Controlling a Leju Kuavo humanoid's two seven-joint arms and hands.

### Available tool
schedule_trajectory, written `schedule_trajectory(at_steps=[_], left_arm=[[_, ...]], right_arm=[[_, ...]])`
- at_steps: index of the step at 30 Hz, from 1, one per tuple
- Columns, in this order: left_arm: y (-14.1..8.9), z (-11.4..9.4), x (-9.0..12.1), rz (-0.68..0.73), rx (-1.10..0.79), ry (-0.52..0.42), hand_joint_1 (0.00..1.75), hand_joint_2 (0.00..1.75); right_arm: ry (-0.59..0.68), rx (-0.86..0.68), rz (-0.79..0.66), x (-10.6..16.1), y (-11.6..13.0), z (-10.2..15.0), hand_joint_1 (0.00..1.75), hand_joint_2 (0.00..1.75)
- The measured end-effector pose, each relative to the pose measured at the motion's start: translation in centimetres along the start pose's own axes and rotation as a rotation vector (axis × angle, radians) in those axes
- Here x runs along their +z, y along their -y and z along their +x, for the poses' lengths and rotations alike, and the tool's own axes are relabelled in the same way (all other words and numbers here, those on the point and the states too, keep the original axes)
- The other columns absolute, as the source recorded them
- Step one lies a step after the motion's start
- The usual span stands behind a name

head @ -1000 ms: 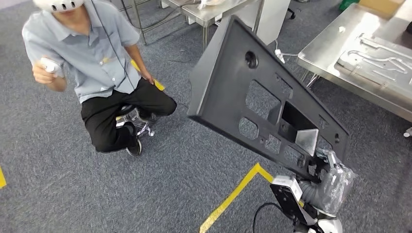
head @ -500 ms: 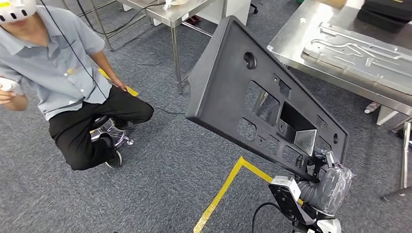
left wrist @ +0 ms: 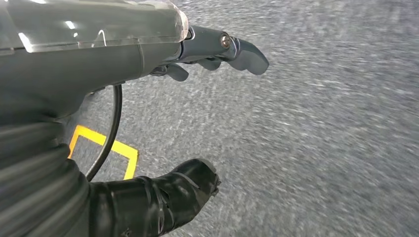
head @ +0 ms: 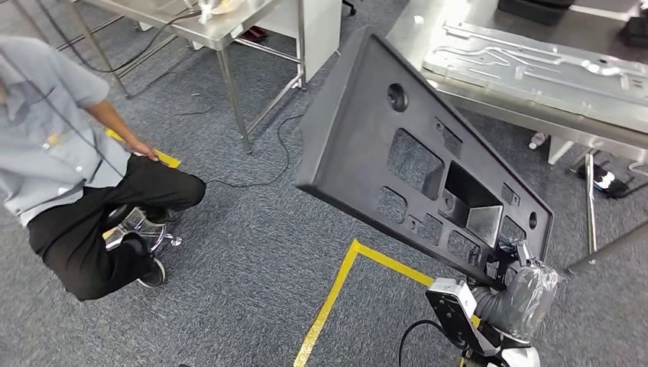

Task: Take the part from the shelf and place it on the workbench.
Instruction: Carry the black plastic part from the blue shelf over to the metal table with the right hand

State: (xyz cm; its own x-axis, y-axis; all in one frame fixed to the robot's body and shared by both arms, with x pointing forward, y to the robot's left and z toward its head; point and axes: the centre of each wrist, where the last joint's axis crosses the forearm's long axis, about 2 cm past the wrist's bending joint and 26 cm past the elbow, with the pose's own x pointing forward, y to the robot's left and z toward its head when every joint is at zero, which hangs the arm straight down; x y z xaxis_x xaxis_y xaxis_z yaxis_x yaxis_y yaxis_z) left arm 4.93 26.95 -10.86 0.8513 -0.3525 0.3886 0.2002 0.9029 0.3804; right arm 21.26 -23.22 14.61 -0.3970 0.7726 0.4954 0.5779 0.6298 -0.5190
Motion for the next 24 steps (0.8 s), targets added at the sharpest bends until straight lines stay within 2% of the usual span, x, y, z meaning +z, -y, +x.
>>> schedule_trajectory(at_steps=[24], left_arm=[[0.15,-0.28,0.13,-0.023,0.007,0.023,0.0,1.75]], right_arm=[[0.0,0.002,0.003,0.04,-0.03,-0.04,1.75,1.75]])
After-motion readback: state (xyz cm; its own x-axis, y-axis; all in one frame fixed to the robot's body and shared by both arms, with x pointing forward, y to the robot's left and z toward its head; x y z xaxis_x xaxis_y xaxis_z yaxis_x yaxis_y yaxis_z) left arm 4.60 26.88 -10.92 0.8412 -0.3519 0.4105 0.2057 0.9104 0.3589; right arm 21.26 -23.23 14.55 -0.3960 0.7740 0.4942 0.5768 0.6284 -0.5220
